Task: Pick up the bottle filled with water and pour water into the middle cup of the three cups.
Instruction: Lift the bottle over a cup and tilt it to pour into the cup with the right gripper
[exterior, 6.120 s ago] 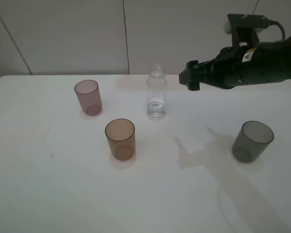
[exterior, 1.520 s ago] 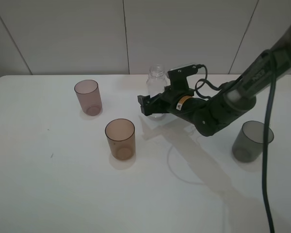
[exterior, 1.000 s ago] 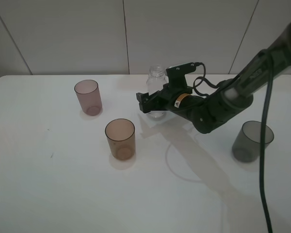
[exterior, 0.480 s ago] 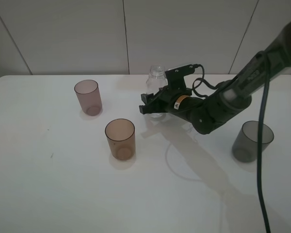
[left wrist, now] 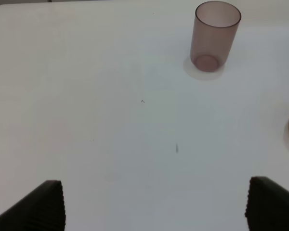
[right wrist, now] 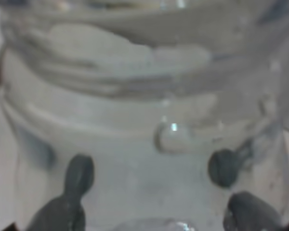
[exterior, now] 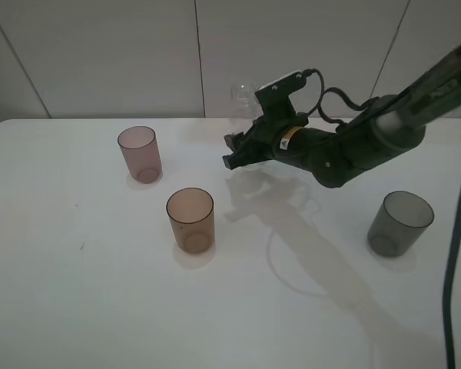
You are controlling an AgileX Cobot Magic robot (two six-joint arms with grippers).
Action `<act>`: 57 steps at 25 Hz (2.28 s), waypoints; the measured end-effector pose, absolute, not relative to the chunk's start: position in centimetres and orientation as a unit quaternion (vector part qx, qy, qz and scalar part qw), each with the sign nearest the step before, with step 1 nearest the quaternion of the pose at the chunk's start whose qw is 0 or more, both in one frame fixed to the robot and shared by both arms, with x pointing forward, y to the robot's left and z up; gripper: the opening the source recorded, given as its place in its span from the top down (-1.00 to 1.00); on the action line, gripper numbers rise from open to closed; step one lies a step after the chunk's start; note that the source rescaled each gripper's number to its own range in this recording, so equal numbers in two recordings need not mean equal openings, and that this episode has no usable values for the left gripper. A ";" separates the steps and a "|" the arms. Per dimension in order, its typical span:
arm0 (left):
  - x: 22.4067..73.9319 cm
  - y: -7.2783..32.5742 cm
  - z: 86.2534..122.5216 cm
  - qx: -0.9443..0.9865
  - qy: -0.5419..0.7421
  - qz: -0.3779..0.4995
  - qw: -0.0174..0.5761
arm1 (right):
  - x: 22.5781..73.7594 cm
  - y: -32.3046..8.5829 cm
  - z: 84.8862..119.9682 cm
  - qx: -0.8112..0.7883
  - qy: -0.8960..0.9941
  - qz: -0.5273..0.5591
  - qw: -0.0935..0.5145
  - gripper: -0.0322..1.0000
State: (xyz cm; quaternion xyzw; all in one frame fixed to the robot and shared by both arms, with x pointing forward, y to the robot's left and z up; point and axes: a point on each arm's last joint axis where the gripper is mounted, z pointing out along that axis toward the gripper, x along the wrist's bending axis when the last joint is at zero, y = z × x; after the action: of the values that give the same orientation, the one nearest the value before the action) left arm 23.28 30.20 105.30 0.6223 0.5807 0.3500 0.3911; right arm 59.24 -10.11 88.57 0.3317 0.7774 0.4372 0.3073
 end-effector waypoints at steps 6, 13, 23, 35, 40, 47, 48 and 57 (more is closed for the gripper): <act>23.3 30.2 105.3 0.622 0.581 0.350 0.391 | 57.8 -11.0 93.1 0.227 0.828 0.370 0.355 0.88; 23.3 30.2 105.3 0.622 0.581 0.350 0.391 | 53.9 -13.1 93.5 0.166 0.854 0.331 0.366 0.88; 23.3 30.2 105.3 0.622 0.581 0.350 0.391 | 51.2 -11.2 92.4 0.055 0.875 0.290 0.383 0.88; 23.3 30.2 105.3 0.622 0.581 0.350 0.391 | 50.5 -9.7 92.2 -0.050 0.867 0.231 0.439 0.88; 23.3 30.2 105.3 0.622 0.581 0.350 0.391 | 50.1 -8.8 90.9 -0.087 0.869 0.205 0.441 0.88; 23.3 30.2 105.3 0.622 0.581 0.350 0.391 | 51.1 -8.4 90.7 -0.110 0.858 0.171 0.472 0.88; 23.3 30.2 105.3 0.622 0.581 0.350 0.391 | 51.2 -8.5 90.7 -0.117 0.856 0.166 0.476 0.88; 23.3 30.2 105.3 0.622 0.581 0.350 0.391 | 51.5 -8.5 91.1 -0.124 0.842 0.155 0.502 0.88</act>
State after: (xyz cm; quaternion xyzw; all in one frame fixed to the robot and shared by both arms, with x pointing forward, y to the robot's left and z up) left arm 23.28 30.20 105.30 0.6223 0.5807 0.3500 0.3911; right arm 51.45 -8.53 91.05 -0.1244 0.8419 0.1552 0.5016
